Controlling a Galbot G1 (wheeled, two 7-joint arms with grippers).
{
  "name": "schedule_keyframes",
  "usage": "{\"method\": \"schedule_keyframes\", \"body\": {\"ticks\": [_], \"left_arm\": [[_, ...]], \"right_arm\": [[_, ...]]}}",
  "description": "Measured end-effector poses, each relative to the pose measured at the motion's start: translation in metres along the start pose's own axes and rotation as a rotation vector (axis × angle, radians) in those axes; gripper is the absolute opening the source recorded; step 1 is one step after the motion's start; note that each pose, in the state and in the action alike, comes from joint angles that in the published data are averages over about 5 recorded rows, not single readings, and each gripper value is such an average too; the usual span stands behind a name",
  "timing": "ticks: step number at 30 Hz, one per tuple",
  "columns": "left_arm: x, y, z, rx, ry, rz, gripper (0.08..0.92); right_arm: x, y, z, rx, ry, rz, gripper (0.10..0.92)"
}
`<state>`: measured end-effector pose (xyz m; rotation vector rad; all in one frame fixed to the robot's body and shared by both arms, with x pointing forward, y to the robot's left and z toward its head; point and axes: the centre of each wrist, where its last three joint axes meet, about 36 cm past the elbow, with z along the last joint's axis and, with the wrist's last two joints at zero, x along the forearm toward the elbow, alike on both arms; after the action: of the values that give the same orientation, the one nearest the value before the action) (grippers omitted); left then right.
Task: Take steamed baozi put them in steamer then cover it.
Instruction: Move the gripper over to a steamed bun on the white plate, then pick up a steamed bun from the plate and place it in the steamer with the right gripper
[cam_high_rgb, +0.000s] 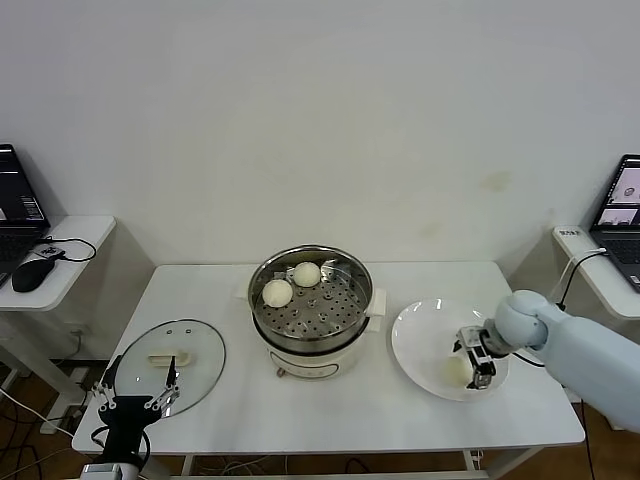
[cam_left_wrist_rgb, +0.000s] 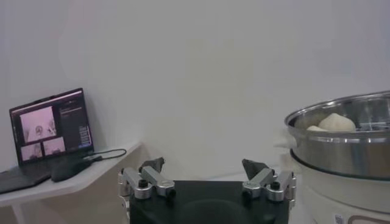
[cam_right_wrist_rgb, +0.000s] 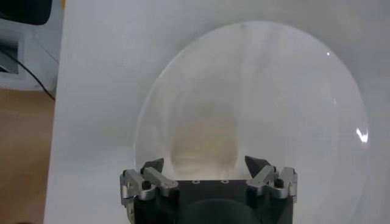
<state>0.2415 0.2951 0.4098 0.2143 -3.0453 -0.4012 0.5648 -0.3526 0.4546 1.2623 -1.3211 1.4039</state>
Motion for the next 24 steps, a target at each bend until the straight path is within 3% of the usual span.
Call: {"method": "schedule_keyframes", "body": {"ticks": [10,18,24], "left_arm": [[0.0,-0.001,0.0,0.002,0.001,-0.002,0.823],[-0.001,-0.002,-0.002,0.004,-0.008,0.002,0.823],[-0.004,-0.002,-0.005,0.002,-0.018,0.008,0.823]], "right_arm": [[0.003,-0.004,0.001,-0.012,-0.006,0.0,0.63],[0.025,-0.013,0.001,-0.015,-0.023,0.016,0.603],[0.065,-0.037,-0.003,-0.02,-0.051,0.069,0.602]]}}
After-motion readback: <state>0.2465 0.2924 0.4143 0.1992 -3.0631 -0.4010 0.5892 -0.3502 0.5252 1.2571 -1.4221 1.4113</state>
